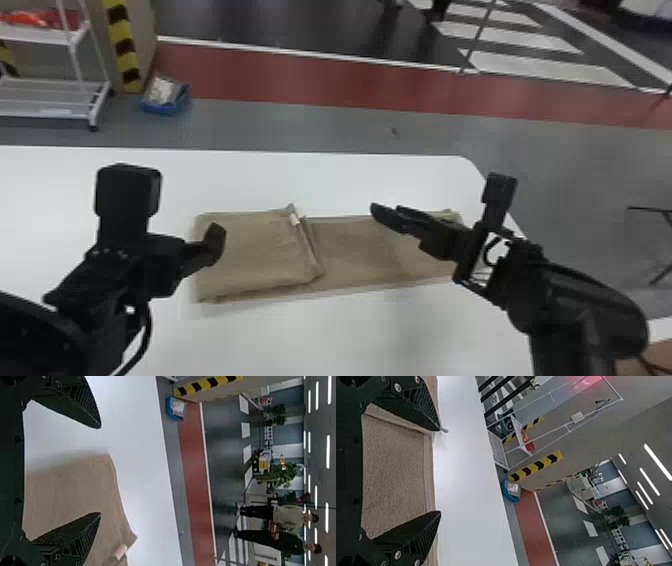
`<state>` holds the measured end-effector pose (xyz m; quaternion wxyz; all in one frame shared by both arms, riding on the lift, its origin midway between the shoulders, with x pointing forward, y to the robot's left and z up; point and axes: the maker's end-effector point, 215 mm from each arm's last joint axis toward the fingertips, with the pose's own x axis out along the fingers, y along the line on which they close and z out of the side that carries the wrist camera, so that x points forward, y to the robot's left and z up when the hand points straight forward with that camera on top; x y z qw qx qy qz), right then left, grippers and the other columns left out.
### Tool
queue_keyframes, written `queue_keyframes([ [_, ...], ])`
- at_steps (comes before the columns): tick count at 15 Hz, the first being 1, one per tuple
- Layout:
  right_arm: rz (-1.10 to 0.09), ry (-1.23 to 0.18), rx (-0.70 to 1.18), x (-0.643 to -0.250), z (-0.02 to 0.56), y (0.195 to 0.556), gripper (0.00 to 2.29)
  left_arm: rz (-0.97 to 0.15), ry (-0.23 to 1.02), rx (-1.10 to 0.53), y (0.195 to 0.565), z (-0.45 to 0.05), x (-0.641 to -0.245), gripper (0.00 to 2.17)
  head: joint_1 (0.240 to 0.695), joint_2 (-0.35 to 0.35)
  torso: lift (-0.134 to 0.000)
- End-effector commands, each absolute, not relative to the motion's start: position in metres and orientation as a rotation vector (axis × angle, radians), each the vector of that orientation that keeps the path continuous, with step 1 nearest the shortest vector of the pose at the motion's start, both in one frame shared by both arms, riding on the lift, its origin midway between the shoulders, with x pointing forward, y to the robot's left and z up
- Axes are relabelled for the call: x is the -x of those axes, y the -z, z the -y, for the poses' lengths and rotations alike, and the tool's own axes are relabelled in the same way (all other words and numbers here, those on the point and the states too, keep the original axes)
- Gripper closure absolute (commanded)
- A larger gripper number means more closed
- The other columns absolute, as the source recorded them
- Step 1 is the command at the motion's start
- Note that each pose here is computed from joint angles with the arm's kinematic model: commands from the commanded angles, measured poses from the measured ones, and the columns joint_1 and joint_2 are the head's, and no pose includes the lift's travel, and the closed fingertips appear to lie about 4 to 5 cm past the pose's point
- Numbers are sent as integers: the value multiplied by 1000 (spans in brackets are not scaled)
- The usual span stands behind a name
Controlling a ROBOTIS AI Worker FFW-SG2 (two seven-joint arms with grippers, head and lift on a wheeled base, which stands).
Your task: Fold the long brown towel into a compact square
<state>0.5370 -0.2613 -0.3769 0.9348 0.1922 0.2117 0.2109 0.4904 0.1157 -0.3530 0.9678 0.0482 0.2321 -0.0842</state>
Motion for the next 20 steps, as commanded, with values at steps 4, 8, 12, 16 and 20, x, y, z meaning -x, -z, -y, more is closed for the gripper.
queue_keyframes([
  [4, -593, -513, -401, -525, 178, 380, 292, -474, 56, -95, 355, -219, -497, 29, 695, -59, -125],
  [8, -663, -528, -333, -515, 145, 399, 380, -497, 71, -94, 367, -218, -493, 36, 695, 55, -125],
  [12, -688, -524, -274, -514, 134, 412, 502, -502, 95, -84, 375, -212, -489, 36, 695, 81, -125],
  [16, -723, -532, -219, -516, 122, 432, 502, -506, 90, -83, 378, -216, -486, 36, 695, 89, -125],
  [20, -747, -528, -193, -518, 118, 442, 508, -496, 83, -83, 377, -225, -485, 36, 695, 108, -125],
])
